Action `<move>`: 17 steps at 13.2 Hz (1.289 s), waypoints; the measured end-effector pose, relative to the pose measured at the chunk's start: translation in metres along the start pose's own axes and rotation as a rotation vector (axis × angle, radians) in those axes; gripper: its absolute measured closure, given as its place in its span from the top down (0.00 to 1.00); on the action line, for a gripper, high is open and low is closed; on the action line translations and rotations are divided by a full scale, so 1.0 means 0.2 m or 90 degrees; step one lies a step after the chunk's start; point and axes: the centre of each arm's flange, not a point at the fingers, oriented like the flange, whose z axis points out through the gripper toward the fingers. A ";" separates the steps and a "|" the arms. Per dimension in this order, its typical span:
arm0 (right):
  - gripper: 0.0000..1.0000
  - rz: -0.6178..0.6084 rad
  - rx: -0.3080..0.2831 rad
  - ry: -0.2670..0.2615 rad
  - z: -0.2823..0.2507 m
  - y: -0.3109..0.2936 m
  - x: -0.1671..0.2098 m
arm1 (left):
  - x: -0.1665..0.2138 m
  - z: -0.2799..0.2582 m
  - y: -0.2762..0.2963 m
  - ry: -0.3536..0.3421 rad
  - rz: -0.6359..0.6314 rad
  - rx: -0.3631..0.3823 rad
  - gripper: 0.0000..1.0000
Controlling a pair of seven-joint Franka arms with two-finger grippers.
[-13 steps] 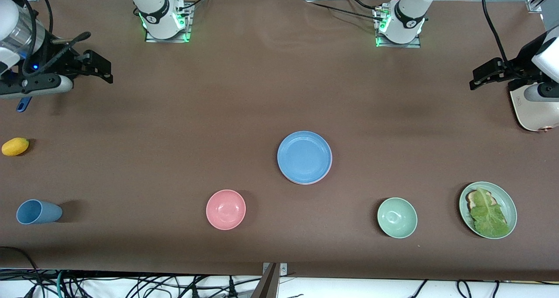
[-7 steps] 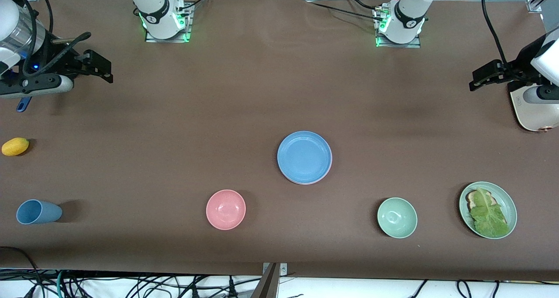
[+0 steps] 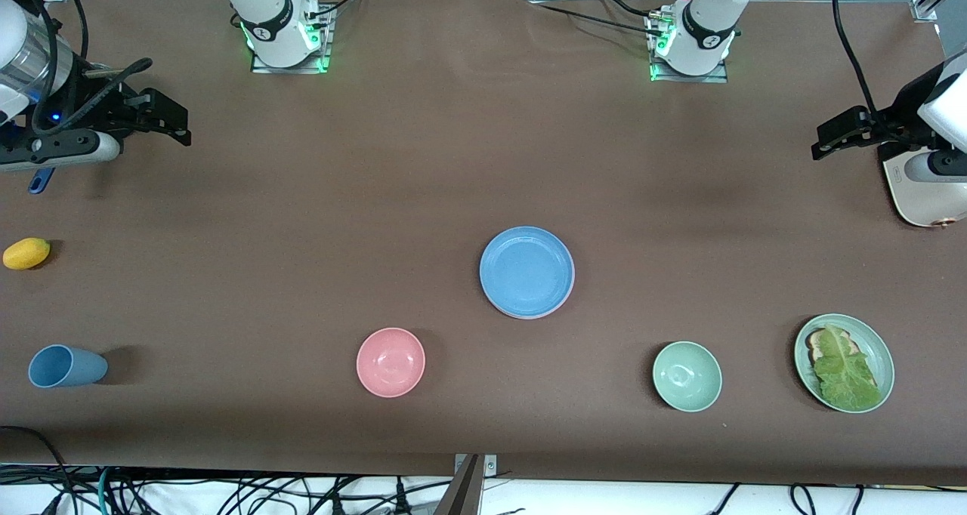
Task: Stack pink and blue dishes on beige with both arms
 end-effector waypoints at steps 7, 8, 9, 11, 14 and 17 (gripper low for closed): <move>1.00 0.001 -0.001 0.001 0.00 0.00 0.00 | 0.02 0.02 0.00 -0.005 -0.001 0.000 1.00; 1.00 0.001 -0.001 0.001 0.00 0.00 0.00 | 0.02 0.02 0.00 -0.005 -0.001 0.000 1.00; 1.00 0.001 -0.001 0.001 0.00 0.00 0.00 | 0.02 0.02 0.00 -0.005 -0.001 0.000 1.00; 1.00 0.001 -0.001 0.001 0.00 0.00 0.00 | 0.02 0.03 0.00 -0.005 -0.001 0.000 1.00; 1.00 0.001 -0.001 0.001 0.00 0.00 0.00 | 0.02 0.03 0.00 -0.005 -0.001 0.000 1.00; 1.00 0.003 -0.001 0.002 -0.01 0.01 0.00 | 0.02 0.03 0.00 -0.005 -0.001 0.000 1.00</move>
